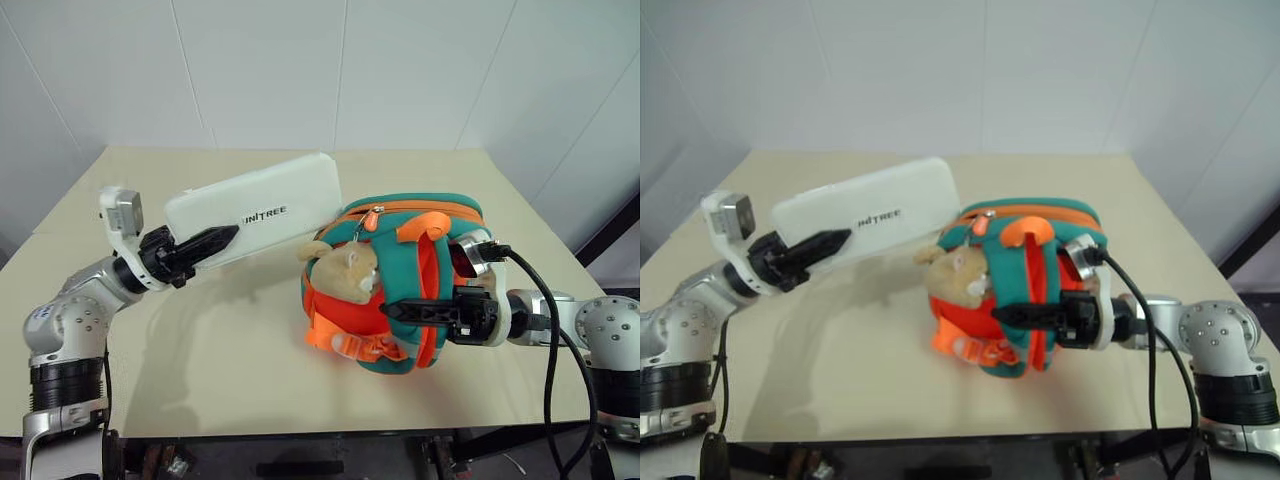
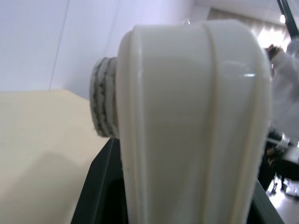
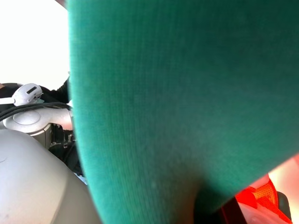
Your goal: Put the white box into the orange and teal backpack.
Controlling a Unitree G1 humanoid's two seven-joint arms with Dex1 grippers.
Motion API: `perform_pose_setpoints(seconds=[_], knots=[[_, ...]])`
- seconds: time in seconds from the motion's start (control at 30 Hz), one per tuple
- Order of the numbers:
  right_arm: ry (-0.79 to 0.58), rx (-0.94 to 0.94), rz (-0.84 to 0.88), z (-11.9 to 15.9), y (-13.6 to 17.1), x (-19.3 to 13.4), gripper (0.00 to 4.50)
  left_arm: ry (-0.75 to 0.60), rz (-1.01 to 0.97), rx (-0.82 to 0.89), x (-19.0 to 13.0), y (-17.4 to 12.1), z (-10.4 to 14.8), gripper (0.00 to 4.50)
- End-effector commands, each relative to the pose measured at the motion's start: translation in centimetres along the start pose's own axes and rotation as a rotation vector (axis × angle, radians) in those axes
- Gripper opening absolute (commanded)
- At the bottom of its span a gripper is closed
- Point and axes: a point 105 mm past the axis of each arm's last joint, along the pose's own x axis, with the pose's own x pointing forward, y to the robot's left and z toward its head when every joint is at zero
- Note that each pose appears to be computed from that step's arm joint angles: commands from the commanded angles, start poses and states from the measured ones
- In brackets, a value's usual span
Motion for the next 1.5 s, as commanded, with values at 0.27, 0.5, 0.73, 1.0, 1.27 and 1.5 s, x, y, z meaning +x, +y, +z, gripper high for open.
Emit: perform_pose_setpoints(seconds=[0.27, 0.5, 0.73, 1.0, 1.27, 1.5], knots=[[-0.022, -0.016, 0.011, -0.5, 0.5, 0.1, 0.03, -0.005, -0.118, 0.071, 0.3, -1.4, 3.3, 1.31], [-0.025, -0.012, 0.017, -0.6, 0.5, 0.4, 0.03, -0.054, -0.160, 0.027, 0.4, -2.7, 4.1, 1.31], [-0.021, -0.013, 0.026, -0.5, 0.4, 0.6, 0.03, -0.003, -0.166, 0.026, 0.5, -3.3, 2.9, 1.31], [-0.020, -0.015, 0.029, -0.5, 0.5, 0.7, 0.03, 0.107, -0.065, 0.232, 0.2, -0.9, 1.0, 1.31], [-0.026, -0.015, 0.028, -0.5, 0.4, 0.7, 0.03, 0.212, -0.069, 0.376, 0.0, 0.3, 0.8, 1.31], [-0.024, -0.015, 0.032, -0.4, 0.3, 0.8, 0.03, 0.379, -0.208, 0.395, 0.6, 0.7, -0.3, 1.31]])
